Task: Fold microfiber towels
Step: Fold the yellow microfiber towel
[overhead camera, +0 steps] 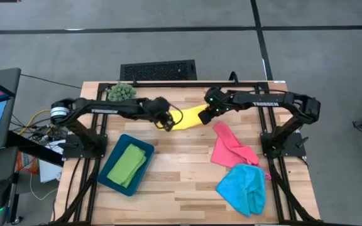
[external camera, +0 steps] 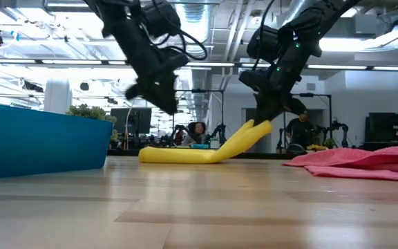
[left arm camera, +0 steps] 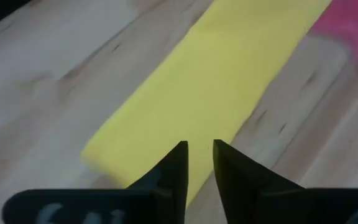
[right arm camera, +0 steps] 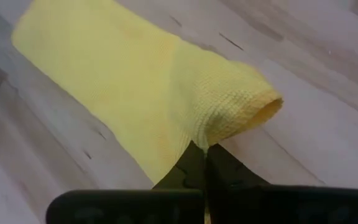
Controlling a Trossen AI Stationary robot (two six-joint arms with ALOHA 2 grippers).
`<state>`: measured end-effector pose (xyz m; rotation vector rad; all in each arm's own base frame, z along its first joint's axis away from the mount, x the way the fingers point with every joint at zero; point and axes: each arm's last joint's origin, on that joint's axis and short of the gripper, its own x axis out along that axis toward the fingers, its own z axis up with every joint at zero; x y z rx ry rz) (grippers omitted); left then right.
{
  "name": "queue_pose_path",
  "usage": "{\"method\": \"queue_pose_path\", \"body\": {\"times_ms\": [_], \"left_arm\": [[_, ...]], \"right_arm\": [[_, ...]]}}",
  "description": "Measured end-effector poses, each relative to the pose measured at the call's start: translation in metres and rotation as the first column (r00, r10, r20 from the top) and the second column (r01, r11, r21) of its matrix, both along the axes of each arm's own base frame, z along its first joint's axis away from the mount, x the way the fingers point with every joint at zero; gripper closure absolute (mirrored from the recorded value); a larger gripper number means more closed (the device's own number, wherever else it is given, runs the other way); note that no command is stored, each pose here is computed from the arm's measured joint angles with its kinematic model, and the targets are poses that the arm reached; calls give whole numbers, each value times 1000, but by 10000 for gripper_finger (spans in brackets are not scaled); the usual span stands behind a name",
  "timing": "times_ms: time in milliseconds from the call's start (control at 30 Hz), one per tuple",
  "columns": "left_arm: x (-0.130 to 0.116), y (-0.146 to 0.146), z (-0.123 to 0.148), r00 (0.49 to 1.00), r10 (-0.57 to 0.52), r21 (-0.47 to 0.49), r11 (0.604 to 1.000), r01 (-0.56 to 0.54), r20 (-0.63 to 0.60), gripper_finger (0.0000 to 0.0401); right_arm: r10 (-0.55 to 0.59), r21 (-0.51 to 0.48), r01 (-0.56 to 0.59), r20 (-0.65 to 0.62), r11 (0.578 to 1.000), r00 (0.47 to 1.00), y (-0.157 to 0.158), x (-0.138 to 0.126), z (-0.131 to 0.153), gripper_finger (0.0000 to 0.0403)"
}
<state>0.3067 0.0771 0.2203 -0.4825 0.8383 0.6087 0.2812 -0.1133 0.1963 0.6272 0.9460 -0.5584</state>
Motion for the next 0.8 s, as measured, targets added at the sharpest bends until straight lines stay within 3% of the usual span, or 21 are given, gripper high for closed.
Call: {"method": "queue_pose_path", "body": {"times_ms": [100,300,467,800], "left_arm": [[-4,-10,-6,1000,-22,42,999,22,0,353],[16,0,-11,942,-11,51,999,-6,336,391],[33,13,-39,926,-2,18,1000,-6,377,400],[64,27,-75,957,21,-9,1000,-19,291,401]], "right_arm": [[-1,2,1,1,1000,1000,3,3,-2,391],[-13,-16,13,1,1000,1000,5,5,-2,391],[-13,-11,13,-11,1000,1000,5,4,-3,391],[-2,-8,2,-41,1000,999,5,1,-4,389]]}}
